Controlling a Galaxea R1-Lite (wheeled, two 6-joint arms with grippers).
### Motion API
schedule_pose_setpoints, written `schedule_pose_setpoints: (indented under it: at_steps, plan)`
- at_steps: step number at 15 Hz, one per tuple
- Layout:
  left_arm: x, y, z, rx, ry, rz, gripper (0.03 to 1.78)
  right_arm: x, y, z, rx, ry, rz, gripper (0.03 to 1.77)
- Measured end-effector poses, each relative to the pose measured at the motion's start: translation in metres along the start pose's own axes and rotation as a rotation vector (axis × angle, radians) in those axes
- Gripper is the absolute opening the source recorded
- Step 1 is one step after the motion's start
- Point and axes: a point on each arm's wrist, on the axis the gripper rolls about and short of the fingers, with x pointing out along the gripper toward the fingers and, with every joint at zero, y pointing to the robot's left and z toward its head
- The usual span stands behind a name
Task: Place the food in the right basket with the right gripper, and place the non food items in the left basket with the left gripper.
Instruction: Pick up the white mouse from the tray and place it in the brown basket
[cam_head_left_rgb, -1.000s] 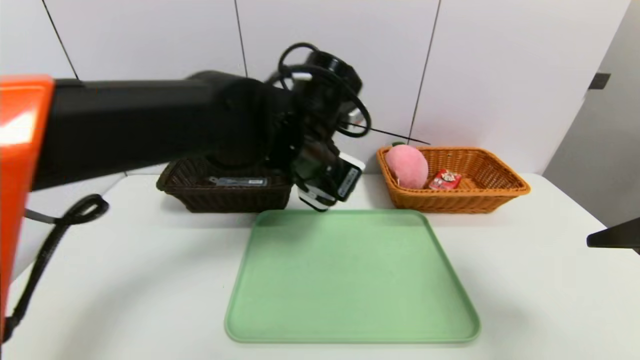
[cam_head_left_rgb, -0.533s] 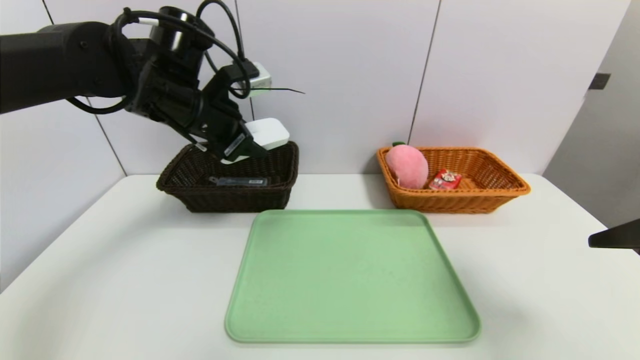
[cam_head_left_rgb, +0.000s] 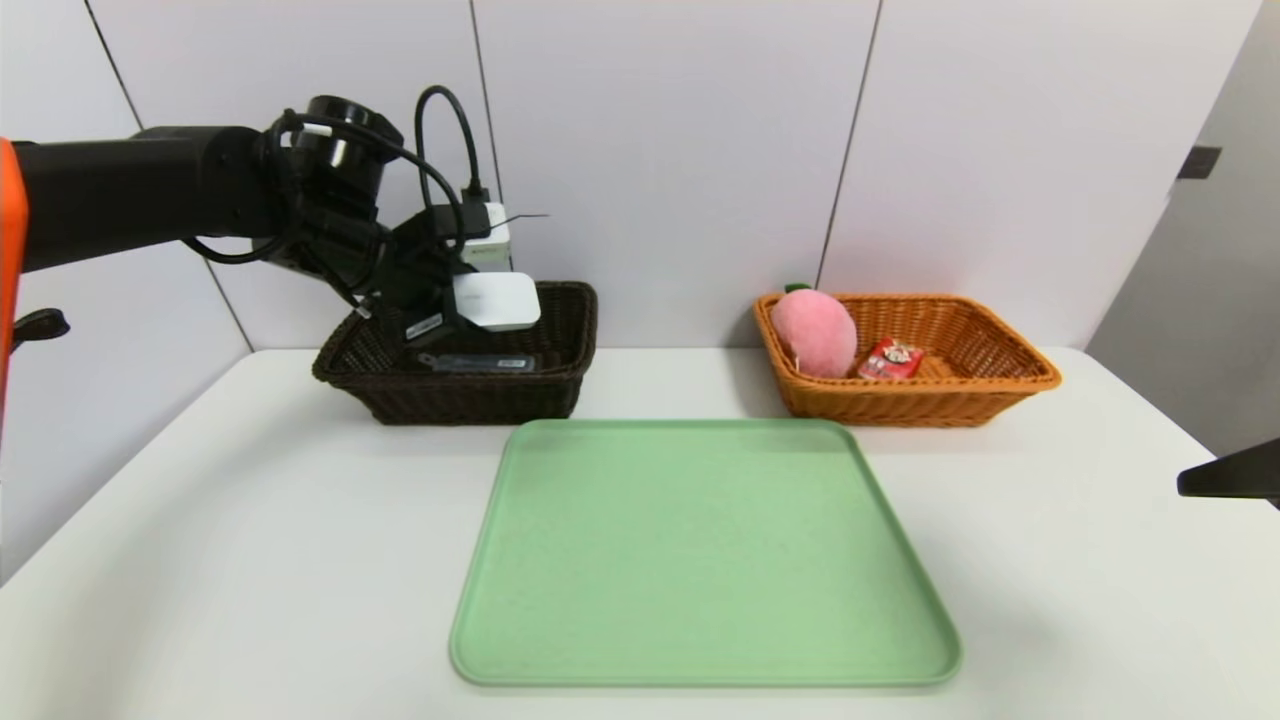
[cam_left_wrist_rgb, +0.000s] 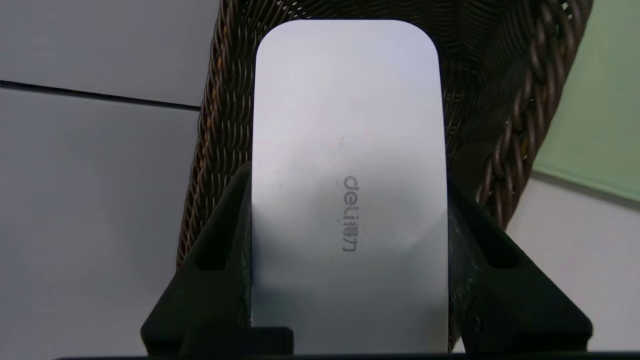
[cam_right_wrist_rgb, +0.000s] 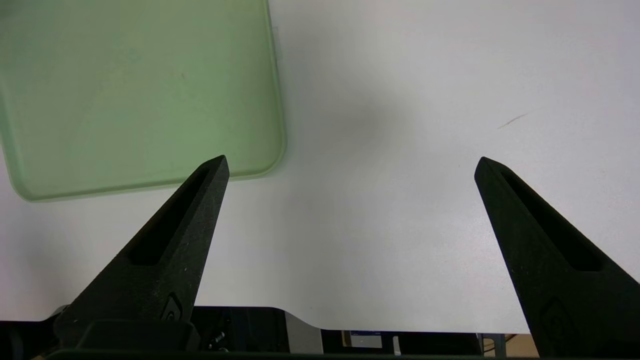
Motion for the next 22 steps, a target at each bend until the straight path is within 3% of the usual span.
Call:
schedule_pose_setpoints:
  at_steps: [5,12,19,22]
  plan:
    - [0.034,0.003,-0.015,-0.004,-0.004,0.03,1.05,0.003,0.0,0.0,0.001,0.012,-0.003,1.7]
    - [0.06,0.004,-0.032,-0.091,0.003,0.043,1.05,0.007,0.0,0.002,0.0,0.022,-0.004,1.7]
    - [0.058,0.008,-0.033,-0.153,0.011,0.083,1.43,0.009,0.0,0.004,0.0,-0.007,0.003,1.7]
    - [0.042,0.015,-0.026,-0.261,-0.003,0.132,1.51,0.009,0.0,0.004,0.001,-0.007,0.004,1.7]
